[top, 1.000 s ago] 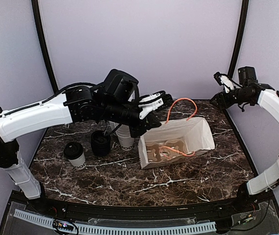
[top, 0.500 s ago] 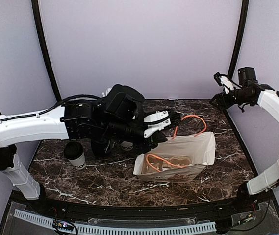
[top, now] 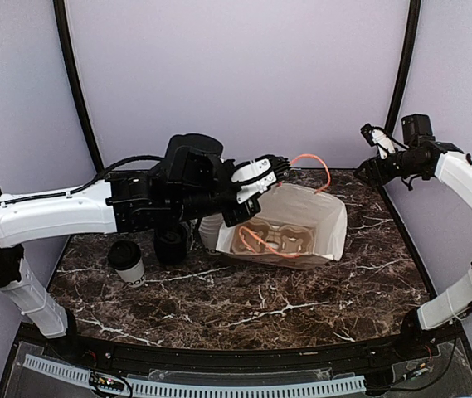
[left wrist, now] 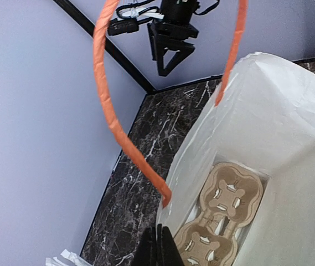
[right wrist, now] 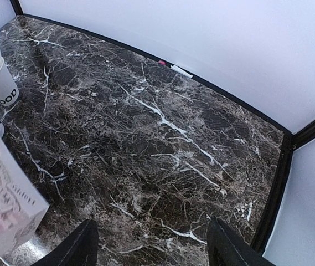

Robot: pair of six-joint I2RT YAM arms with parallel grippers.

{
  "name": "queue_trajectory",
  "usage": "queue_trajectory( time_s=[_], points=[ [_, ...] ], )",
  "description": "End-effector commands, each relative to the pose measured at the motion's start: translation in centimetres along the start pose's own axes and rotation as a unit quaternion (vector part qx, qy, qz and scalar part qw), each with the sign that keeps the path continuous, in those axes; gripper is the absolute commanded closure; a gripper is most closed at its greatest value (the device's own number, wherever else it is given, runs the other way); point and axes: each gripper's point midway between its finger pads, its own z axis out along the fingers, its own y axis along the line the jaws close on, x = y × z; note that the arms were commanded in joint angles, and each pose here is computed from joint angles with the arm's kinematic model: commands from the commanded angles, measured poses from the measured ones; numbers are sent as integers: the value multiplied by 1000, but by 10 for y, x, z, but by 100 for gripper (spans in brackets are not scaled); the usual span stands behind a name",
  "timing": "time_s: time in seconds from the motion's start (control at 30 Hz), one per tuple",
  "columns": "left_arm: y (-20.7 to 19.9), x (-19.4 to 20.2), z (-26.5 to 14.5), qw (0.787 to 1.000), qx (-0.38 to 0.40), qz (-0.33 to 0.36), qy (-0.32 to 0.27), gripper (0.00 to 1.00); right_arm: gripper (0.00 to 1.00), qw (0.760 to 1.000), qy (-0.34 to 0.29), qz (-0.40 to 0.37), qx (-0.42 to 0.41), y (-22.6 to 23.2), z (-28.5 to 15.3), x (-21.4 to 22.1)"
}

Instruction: Pack the takeout coffee

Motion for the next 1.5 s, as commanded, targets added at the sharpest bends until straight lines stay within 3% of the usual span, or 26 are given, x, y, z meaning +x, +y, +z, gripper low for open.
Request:
queue_trajectory(
  time_s=[0.0,0.37,0.6,0.9,1.27,1.47],
  points=[
    [33,0,13,999,-52,6,-14,100,31,1000,-3,3,2,-4,6,2],
    [-5,23,17,999,32,-16,2,100,31,1000,13,11,-18,-3,21,8],
    [-32,13,0,990,123,-60,-23,100,31,999,22,19,-43,1,30,10],
    [-60,11,-8,979,183,-84,-5,100,31,998,27,21,-55,4,35,13],
    [-42,-3,1,983,160,-84,-4,100,31,997,32,23,-69,5,38,10],
    [-37,-6,1,973,195,-121,4,100,31,997,28,19,-69,7,35,11]
  ],
)
